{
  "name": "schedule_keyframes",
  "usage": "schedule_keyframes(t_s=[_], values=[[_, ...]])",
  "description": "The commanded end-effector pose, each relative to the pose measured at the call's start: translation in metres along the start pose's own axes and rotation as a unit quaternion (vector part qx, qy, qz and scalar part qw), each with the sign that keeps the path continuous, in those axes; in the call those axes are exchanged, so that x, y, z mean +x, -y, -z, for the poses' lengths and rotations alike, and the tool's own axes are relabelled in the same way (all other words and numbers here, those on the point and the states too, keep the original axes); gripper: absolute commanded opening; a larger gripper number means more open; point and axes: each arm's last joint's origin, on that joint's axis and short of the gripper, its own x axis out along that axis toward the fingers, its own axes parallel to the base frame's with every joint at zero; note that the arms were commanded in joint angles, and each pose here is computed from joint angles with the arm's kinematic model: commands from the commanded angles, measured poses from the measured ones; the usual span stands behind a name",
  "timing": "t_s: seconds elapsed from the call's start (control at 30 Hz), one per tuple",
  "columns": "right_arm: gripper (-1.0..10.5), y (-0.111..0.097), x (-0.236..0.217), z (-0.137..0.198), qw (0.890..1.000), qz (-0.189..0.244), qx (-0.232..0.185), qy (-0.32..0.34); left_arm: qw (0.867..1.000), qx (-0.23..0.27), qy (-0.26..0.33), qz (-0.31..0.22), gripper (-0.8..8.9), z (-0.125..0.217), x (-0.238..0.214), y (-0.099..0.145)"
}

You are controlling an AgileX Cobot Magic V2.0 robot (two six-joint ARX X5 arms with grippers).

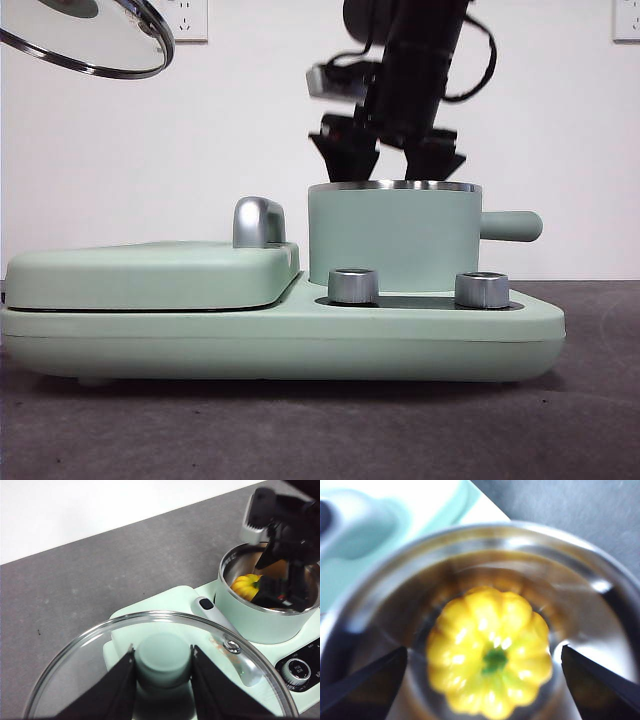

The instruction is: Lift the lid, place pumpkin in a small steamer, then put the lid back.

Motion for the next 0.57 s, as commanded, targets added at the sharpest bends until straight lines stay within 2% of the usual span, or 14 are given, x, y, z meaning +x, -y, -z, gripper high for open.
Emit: schedule_keyframes(t_s=[0.03,0.13,0.23,0.33,0.43,0.57], values=[[4.9,-0.003,-0.014,-0.004,1.0,0.0,-0.01,0.022,1.0,-0.002,0.019,-0.001,0.1,-0.006,-0.002,0.0],[4.9,-0.004,-0.039,-0.002,0.999,0.005,-0.01,0.041,1.0,-0.002,0.019,-0.001,0.1,-0.006,-0.002,0.0],[4.9,-0.006,-0.071,0.006,0.998,0.004,0.023,0.052,1.0,-0.002,0.019,-0.001,0.1,-0.006,-0.001,0.0],[4.9,-0.006,-0.099,0.018,0.997,0.008,0.031,0.072,1.0,-0.002,0.018,-0.001,0.1,-0.006,-0.001,0.0],[4.2,-0.009,-0.117,0.049,0.994,0.009,0.038,0.101,1.0,-0.002,0.017,-0.001,0.1,-0.006,-0.001,0.0],[4.2,-0.016,-0.136,0.102,0.982,0.016,0.058,0.178,1.0,-0.002,0.015,0.0,0.1,-0.006,0.0,0.0]])
